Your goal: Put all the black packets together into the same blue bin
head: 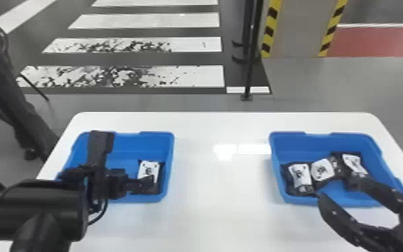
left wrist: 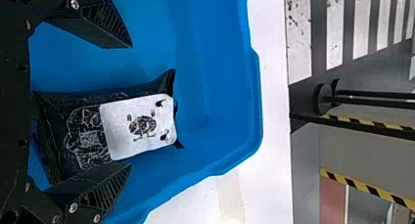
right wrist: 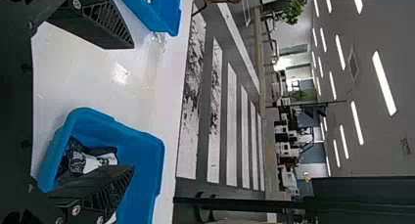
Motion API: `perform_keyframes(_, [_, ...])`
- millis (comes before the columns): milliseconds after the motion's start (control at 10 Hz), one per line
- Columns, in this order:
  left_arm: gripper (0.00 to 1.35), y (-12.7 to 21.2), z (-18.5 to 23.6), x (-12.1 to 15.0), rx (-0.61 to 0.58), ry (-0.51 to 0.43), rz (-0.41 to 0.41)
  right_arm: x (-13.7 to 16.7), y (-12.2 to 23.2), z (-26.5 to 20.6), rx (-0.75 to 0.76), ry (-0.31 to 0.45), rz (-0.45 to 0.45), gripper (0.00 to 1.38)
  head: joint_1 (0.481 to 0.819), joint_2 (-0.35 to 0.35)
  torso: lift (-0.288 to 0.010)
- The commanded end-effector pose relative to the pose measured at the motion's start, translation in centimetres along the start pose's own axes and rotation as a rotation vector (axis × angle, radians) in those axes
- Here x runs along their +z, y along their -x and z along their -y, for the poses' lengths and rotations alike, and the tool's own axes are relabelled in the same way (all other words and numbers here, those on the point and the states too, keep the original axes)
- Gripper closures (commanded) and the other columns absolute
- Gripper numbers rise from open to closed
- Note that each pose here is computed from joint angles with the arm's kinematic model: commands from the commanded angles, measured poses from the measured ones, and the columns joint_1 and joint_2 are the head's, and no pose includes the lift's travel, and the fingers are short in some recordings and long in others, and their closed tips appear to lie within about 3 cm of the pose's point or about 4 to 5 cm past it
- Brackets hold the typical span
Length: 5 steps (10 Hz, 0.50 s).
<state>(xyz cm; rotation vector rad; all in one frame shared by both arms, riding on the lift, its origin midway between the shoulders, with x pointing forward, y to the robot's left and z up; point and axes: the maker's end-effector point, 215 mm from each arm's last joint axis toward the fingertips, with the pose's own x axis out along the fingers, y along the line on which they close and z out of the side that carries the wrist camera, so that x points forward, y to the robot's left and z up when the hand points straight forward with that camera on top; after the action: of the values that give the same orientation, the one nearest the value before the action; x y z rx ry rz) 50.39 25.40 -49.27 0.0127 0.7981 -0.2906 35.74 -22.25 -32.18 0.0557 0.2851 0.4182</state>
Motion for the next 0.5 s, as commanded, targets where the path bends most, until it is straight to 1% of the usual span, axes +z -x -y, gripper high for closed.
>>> perform_keyframes(0, [0.26, -0.2, 0.0, -0.5, 0.007, 0.003, -0.034, -0.1, -0.1, 0.0, 0.001, -0.003, 0.000, 0.15, 0.695, 0.042, -0.110])
perform_keyframes(200, [0.44, -0.1, -0.3, -1.4, 0.024, 0.008, -0.083, 0.1, -0.3, 0.0, 0.008, 0.001, 0.006, 0.15, 0.695, 0.043, -0.110])
perform_keyframes(300, [0.56, -0.1, -0.5, -1.8, 0.033, 0.011, -0.106, 0.1, -0.3, 0.0, 0.010, 0.001, 0.006, 0.15, 0.695, 0.047, -0.110])
perform_keyframes(400, [0.64, -0.1, -0.5, -2.1, 0.041, 0.005, -0.124, 0.1, -0.3, 0.0, 0.009, 0.000, 0.007, 0.15, 0.695, 0.049, -0.110])
